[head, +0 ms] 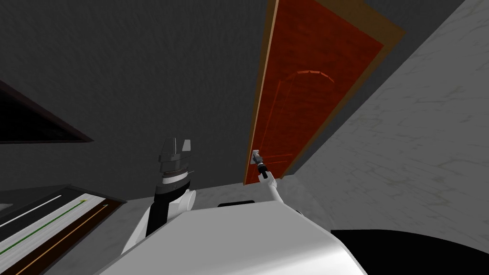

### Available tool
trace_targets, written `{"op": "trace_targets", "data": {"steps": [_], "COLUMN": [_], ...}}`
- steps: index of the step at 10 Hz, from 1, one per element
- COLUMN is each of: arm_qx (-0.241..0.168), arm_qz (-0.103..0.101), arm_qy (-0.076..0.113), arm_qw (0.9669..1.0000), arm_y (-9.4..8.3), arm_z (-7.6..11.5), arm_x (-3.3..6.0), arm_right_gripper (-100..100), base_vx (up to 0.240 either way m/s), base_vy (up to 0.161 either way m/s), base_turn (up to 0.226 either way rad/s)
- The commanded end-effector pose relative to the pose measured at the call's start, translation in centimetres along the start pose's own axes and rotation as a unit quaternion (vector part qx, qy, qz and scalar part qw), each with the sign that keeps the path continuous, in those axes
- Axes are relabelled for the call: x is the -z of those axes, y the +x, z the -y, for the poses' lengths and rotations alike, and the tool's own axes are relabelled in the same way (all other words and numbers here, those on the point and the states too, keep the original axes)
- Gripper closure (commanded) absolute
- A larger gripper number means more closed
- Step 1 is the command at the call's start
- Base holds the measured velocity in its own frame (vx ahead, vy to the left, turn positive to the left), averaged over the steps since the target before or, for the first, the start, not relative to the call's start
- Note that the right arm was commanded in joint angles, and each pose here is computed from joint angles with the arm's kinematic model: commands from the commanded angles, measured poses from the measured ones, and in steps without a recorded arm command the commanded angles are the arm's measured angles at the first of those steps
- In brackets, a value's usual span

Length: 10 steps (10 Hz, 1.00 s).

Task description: Pull the door open

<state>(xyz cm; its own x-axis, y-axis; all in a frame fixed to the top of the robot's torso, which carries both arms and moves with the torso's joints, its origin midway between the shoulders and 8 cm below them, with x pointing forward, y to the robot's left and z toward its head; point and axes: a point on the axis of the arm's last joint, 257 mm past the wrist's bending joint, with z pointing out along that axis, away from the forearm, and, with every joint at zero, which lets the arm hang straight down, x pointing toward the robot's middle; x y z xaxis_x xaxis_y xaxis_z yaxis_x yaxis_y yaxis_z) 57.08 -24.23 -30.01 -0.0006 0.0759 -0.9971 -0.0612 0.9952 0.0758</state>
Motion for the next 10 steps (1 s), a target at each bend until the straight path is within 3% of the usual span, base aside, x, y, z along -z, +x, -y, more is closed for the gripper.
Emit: {"op": "trace_targets", "data": {"steps": [1, 4, 5, 7, 8, 9, 10], "arm_qx": [-0.031, -0.094, -0.099, -0.149, -0.154, -0.184, -0.185], "arm_qz": [0.000, 0.007, 0.007, 0.014, 0.015, 0.019, 0.019], "arm_qy": [0.007, 0.015, 0.015, 0.020, 0.020, 0.022, 0.022], "arm_qw": [0.9995, 0.9954, 0.9950, 0.9885, 0.9878, 0.9826, 0.9824], "arm_y": [0.2, -0.1, -0.1, -0.3, -0.3, -0.5, -0.5], "arm_z": [0.6, 1.5, 1.5, 2.0, 2.0, 2.2, 2.2], "arm_x": [0.38, 0.85, 0.85, 1.17, 1.17, 1.34, 1.34], "arm_right_gripper": [100, 100, 100, 100, 100, 100, 100], "base_vx": [-0.109, -0.109, -0.062, -0.051, -0.045, -0.050, -0.046], "base_vy": [-0.013, -0.022, -0.015, -0.024, -0.021, -0.019, -0.017], "base_turn": [0.035, 0.056, 0.023, 0.064, 0.035, 0.063, 0.032]}}
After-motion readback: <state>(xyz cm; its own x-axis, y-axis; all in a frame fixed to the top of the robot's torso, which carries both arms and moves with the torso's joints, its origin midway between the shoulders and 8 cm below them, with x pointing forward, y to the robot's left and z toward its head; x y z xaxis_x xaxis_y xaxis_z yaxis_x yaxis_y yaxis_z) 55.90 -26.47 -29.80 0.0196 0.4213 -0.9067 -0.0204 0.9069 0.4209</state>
